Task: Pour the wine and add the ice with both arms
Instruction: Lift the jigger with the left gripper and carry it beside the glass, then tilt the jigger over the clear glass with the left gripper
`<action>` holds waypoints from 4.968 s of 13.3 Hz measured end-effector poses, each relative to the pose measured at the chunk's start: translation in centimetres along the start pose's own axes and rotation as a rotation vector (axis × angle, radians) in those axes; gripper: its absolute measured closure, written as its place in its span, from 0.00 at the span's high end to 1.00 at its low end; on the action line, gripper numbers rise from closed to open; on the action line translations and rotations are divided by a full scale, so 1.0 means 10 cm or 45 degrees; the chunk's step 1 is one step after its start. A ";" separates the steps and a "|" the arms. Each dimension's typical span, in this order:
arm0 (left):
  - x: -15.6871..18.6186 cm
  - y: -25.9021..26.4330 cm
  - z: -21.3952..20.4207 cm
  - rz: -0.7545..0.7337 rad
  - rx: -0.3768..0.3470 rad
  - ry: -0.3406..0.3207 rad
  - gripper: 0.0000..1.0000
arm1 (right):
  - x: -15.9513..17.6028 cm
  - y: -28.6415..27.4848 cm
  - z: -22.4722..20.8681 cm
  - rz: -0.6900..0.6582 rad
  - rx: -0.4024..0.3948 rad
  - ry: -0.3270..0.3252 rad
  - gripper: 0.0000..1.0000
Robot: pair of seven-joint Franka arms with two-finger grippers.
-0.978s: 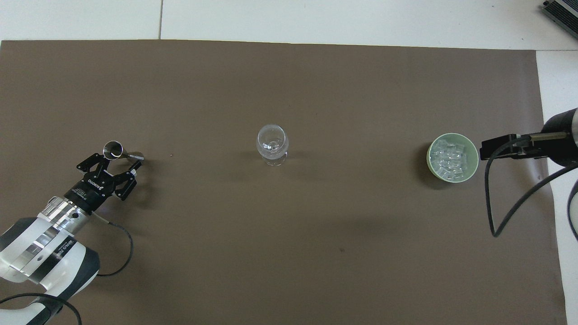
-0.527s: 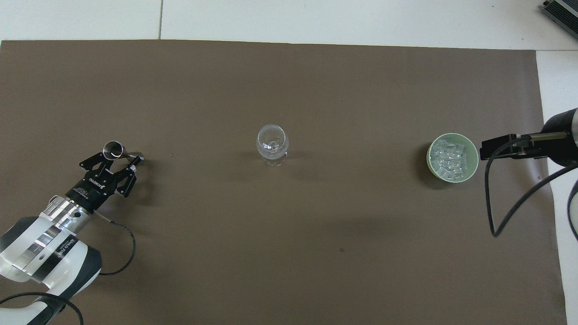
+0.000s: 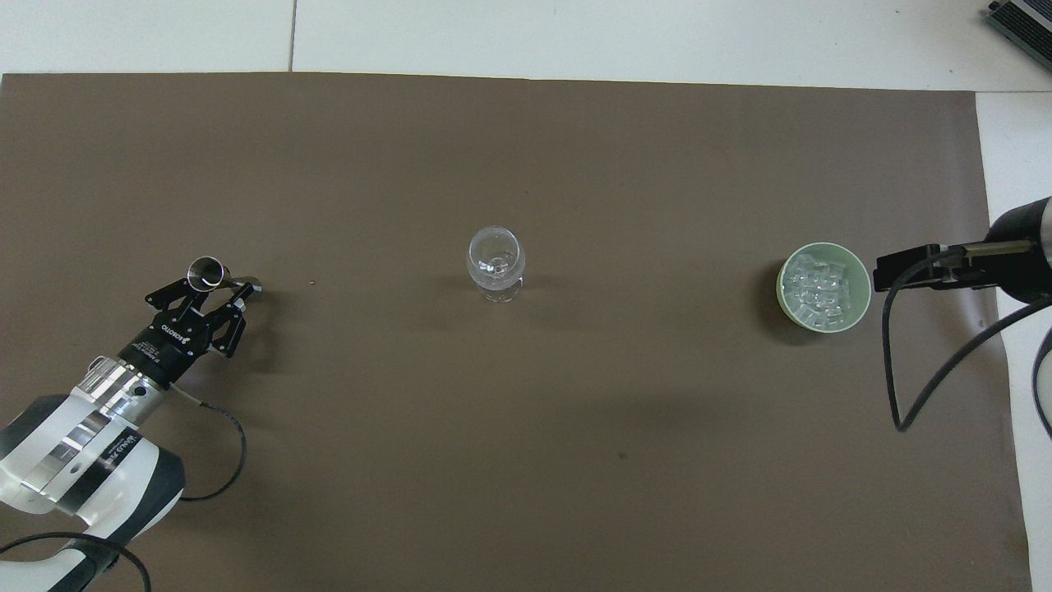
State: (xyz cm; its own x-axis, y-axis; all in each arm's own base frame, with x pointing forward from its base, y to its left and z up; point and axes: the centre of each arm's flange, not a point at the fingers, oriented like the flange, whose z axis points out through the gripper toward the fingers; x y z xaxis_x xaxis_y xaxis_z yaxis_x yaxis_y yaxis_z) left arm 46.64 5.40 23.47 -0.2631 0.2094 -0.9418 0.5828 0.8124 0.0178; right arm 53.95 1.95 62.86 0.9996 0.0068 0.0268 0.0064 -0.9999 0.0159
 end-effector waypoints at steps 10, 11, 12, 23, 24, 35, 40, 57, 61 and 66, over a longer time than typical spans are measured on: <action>-0.03 0.02 0.01 -0.001 -0.009 -0.011 0.21 | 0.00 0.00 0.00 0.000 0.000 0.000 1.00; -0.08 0.04 0.04 0.009 -0.010 -0.022 0.21 | 0.00 0.00 0.00 0.000 0.000 0.000 1.00; -0.14 0.06 0.07 0.021 -0.009 -0.035 0.21 | 0.00 0.00 0.00 0.000 0.000 0.000 1.00; -1.20 -0.38 0.69 0.044 0.024 0.039 0.21 | 0.00 0.00 0.00 0.000 0.000 0.000 1.00; -1.33 -0.48 0.72 0.056 0.025 0.050 0.21 | 0.00 0.00 0.00 0.000 0.000 0.000 1.00; -2.20 -1.79 1.12 0.182 0.089 0.105 0.21 | 0.00 0.00 0.00 0.000 0.000 0.000 1.00; -2.41 -2.16 1.18 0.255 0.096 0.143 0.21 | 0.00 0.00 0.00 0.000 0.000 0.000 1.00; -2.56 -2.40 1.39 0.607 0.124 0.226 0.21 | 0.00 0.00 0.00 0.000 0.000 0.000 1.00; -2.54 -2.47 1.40 0.694 0.137 0.234 0.21 | 0.00 0.00 0.00 0.000 0.000 0.000 1.00; -2.54 -2.54 1.40 0.772 0.136 0.257 0.21 | 0.00 0.00 0.00 0.000 0.000 0.000 1.00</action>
State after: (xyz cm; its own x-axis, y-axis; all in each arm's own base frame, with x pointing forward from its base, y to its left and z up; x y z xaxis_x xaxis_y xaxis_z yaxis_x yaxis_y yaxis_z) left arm 49.27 -28.14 42.21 0.0033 0.7207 -0.6933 0.7441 0.4614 0.4832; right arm 53.94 1.95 62.86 0.9996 0.0068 0.0268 0.0064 -0.9999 0.0159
